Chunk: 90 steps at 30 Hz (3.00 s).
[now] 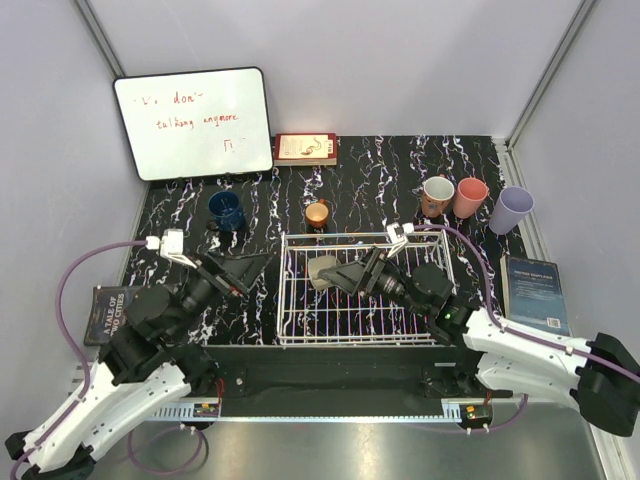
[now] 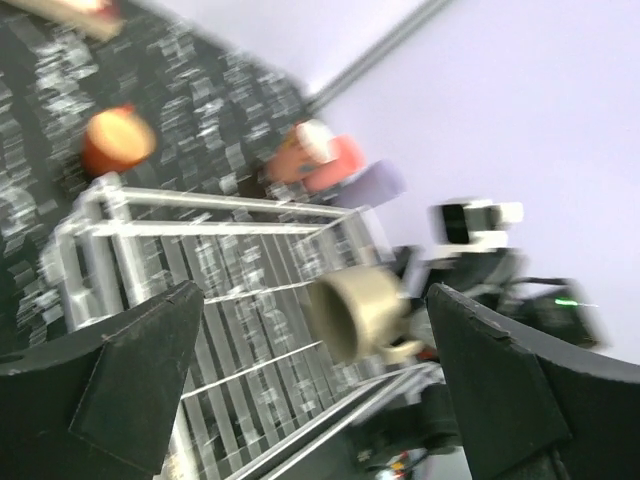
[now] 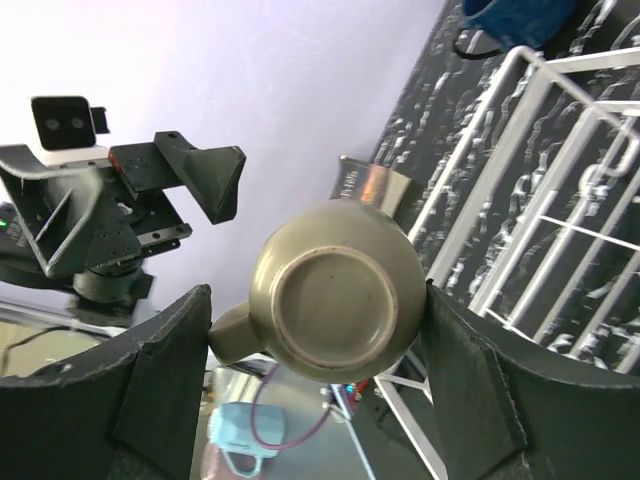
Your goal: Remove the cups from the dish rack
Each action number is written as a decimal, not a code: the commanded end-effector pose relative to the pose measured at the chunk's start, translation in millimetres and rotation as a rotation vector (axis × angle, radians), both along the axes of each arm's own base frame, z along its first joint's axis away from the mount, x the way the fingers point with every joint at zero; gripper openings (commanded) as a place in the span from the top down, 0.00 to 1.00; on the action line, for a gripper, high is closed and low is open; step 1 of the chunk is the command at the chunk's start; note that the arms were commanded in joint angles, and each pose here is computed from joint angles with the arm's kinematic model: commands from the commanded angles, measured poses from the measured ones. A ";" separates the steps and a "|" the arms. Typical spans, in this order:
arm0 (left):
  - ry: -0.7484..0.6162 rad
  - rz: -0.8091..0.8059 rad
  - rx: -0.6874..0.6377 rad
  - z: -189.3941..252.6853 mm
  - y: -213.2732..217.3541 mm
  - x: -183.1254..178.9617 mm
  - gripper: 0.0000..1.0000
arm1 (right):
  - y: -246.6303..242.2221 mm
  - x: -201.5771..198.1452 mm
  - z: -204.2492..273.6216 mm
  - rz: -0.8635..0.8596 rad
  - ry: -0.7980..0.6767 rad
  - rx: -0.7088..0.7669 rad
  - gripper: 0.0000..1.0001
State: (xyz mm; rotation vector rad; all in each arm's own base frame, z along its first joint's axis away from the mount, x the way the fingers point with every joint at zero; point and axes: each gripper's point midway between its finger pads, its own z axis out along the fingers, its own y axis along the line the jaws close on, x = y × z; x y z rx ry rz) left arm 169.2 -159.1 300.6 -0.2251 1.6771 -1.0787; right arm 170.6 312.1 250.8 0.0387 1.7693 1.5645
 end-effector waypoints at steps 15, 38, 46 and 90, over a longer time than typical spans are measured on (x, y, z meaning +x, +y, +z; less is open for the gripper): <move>-0.137 -0.378 -0.303 27.5 -57.4 -38.0 0.07 | 19.3 -6.3 78.2 0.107 -0.090 0.284 1.00; -0.114 -0.464 -0.318 21.0 -81.2 -35.2 0.27 | 30.8 -14.2 78.6 0.189 -0.087 0.298 1.00; -0.097 -0.461 -0.318 9.2 -82.8 -33.3 0.41 | 32.8 -17.2 82.5 0.211 -0.103 0.300 1.00; -0.030 -0.441 -0.244 -8.6 -90.9 -22.7 1.00 | 27.8 -23.2 81.8 0.213 -0.128 0.170 0.29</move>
